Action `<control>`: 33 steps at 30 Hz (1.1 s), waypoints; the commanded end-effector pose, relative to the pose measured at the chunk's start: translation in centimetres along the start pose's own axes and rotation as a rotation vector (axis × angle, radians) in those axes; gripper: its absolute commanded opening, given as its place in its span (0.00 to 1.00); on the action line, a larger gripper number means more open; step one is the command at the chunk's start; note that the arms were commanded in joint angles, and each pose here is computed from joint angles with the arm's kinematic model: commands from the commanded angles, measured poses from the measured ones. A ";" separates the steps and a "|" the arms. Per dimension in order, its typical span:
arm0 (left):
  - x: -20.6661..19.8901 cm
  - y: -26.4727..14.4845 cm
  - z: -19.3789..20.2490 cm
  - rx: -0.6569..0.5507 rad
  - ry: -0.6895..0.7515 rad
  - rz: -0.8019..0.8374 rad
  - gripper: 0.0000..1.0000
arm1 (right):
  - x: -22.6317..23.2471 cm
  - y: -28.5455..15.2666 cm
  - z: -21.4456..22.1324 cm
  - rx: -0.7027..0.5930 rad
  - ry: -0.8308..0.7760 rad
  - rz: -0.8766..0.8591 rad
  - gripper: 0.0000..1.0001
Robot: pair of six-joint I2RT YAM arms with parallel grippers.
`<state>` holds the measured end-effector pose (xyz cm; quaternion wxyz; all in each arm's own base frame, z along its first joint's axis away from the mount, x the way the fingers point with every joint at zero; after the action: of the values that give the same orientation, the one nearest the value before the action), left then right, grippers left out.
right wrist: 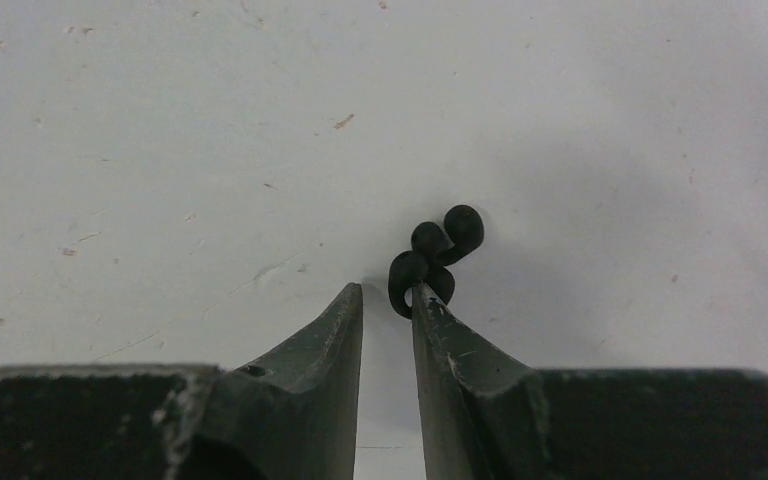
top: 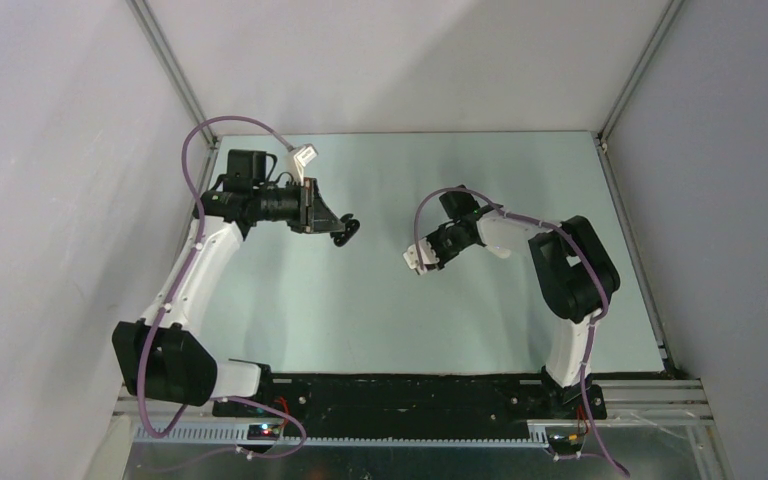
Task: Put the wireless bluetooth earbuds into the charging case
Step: Pick up the earbud from the center of the board.
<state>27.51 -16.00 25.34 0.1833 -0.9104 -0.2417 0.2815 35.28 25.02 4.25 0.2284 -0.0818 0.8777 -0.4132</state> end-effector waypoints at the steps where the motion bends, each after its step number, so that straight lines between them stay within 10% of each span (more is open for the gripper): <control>1: 0.1 -0.5 -1.1 -0.029 0.048 -0.009 0.00 | -2.3 -0.1 -1.2 -0.031 -0.056 0.065 0.29; 33: 0.2 -0.5 -0.9 -0.026 0.047 -0.015 0.00 | -1.5 -2.3 -0.1 0.004 -0.139 -0.038 0.31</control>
<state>27.64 -15.95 25.11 0.1850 -0.9087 -0.2423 0.2850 36.39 23.53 5.68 0.2518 -0.1069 0.8662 -0.4181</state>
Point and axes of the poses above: each gripper's point midway between its finger pads, its own y axis out along the fingers, its own x axis along the line the jaws close on, z = x × y, the point moved 2 cm from there along -y, back along the fingers, and after that the axes turned 15 degrees about y, right-handed, at the moved point
